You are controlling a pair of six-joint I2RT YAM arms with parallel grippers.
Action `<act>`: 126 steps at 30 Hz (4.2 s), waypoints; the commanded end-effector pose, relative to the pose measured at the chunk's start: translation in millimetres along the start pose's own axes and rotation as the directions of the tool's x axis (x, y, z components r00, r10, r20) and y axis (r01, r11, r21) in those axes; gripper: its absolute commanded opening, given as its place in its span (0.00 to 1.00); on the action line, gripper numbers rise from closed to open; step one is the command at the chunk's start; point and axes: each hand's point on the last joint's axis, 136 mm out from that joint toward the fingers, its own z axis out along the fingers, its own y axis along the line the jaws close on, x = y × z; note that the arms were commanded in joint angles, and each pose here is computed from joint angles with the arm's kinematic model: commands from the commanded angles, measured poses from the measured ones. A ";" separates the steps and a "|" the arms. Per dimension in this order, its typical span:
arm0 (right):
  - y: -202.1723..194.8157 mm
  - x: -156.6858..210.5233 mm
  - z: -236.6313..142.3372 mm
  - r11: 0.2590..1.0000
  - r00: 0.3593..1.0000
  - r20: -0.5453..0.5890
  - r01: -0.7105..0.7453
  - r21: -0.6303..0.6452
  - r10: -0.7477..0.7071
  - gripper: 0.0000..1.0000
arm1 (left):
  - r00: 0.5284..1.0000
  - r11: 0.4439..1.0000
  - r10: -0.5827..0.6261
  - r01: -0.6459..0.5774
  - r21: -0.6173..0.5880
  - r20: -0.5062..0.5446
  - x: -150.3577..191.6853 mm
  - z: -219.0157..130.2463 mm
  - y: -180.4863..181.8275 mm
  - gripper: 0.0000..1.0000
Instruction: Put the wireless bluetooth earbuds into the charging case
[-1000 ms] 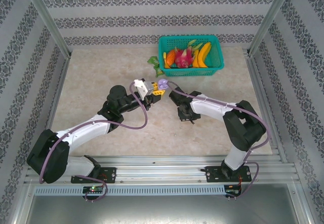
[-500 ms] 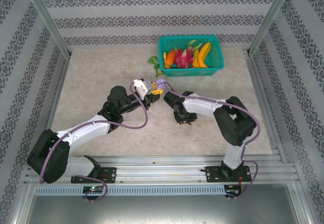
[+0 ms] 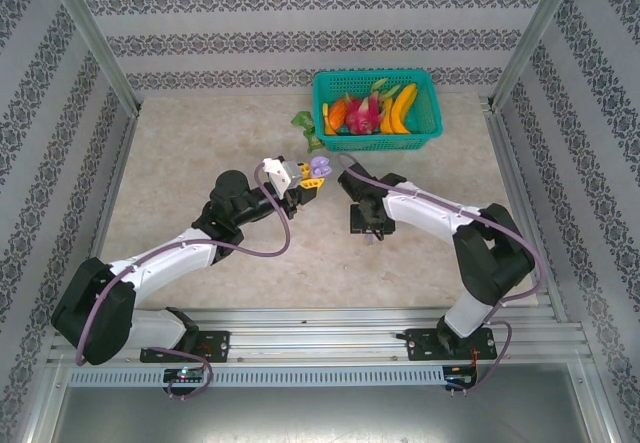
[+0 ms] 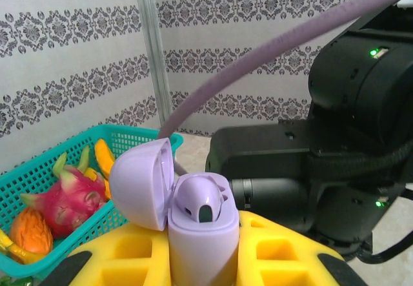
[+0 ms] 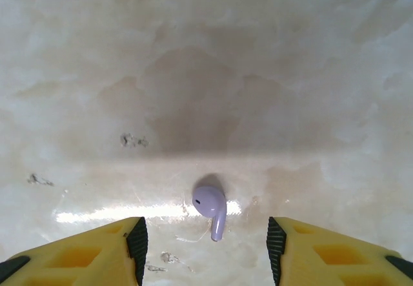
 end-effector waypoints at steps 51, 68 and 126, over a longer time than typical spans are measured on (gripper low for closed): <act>-17.3 7.1 49.9 1.000 0.997 -0.079 -0.005 -0.002 0.005 0.33 | 0.999 0.999 0.018 -0.020 0.044 0.050 -16.7 5.0 -7.9 0.00; -15.5 3.6 41.0 1.000 0.999 -0.052 -0.007 -0.029 0.005 0.22 | 0.999 0.999 0.008 -0.010 0.048 0.045 -13.8 7.3 -7.7 0.00; 83.9 -64.4 -311.0 0.710 0.522 0.844 0.549 -0.441 0.120 0.22 | 0.984 0.988 -0.068 0.043 0.150 0.163 -57.9 19.0 -14.3 0.00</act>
